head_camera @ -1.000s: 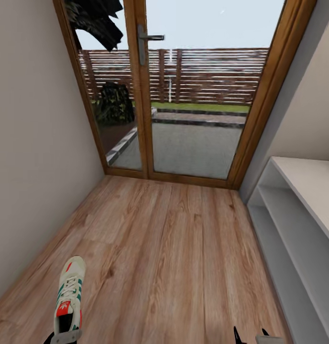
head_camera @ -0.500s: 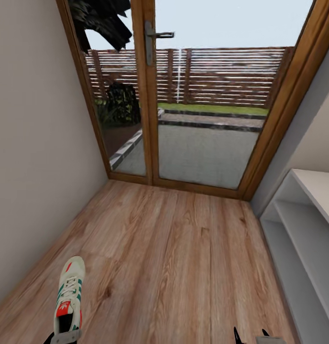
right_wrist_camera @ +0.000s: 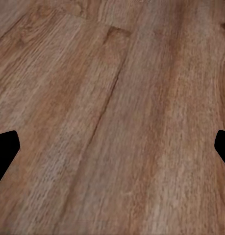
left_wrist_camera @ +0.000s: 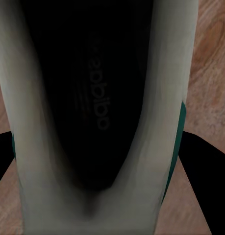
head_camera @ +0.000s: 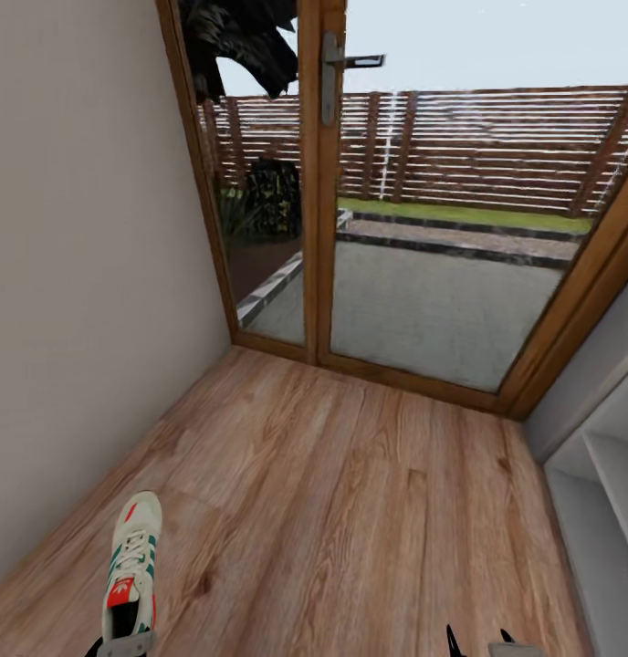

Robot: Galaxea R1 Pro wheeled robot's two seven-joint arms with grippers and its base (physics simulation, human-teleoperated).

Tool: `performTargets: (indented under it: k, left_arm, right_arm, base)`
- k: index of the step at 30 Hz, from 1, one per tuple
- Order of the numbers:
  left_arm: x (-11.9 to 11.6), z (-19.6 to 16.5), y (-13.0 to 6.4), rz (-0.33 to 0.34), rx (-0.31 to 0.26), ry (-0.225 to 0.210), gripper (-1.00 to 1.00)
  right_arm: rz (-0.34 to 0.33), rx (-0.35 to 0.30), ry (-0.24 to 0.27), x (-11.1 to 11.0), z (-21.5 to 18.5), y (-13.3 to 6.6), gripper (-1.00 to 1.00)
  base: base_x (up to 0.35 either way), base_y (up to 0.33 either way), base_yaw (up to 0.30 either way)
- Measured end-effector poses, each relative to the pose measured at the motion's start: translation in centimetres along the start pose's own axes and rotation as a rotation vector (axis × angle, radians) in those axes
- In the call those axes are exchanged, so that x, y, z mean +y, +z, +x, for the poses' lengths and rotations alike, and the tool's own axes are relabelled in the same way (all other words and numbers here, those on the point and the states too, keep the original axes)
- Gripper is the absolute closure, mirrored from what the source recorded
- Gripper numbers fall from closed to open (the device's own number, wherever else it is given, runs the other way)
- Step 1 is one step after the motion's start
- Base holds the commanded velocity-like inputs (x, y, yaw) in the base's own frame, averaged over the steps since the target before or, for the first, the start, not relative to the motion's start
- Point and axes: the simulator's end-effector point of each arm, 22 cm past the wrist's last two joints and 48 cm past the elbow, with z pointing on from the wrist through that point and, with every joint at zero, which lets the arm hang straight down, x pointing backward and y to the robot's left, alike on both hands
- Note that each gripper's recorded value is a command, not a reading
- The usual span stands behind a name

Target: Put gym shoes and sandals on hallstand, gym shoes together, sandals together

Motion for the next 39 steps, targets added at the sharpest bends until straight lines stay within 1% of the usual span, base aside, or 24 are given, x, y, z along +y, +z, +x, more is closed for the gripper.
performTargets:
  k: [10, 32, 39]
  left_arm:
    - [0.14, 0.03, 0.02, -0.003, 0.001, 0.000, 1.00]
    - [0.29, 0.04, -0.01, -0.012, 0.002, -0.001, 1.00]
    - [0.31, 0.06, 0.01, -0.014, 0.002, -0.001, 1.00]
  right_arm:
    - [-0.001, 0.002, 0.000, 0.02, 0.08, -0.02, -1.00]
    - [0.000, 0.001, 0.001, 0.00, 0.06, -0.03, -1.00]
    - [0.000, 0.002, 0.001, -0.01, 0.09, -0.01, -1.00]
  base:
    - [0.052, -0.004, 0.278]
    - [0.317, -0.027, 0.278]
    - [0.080, -0.002, 0.278]
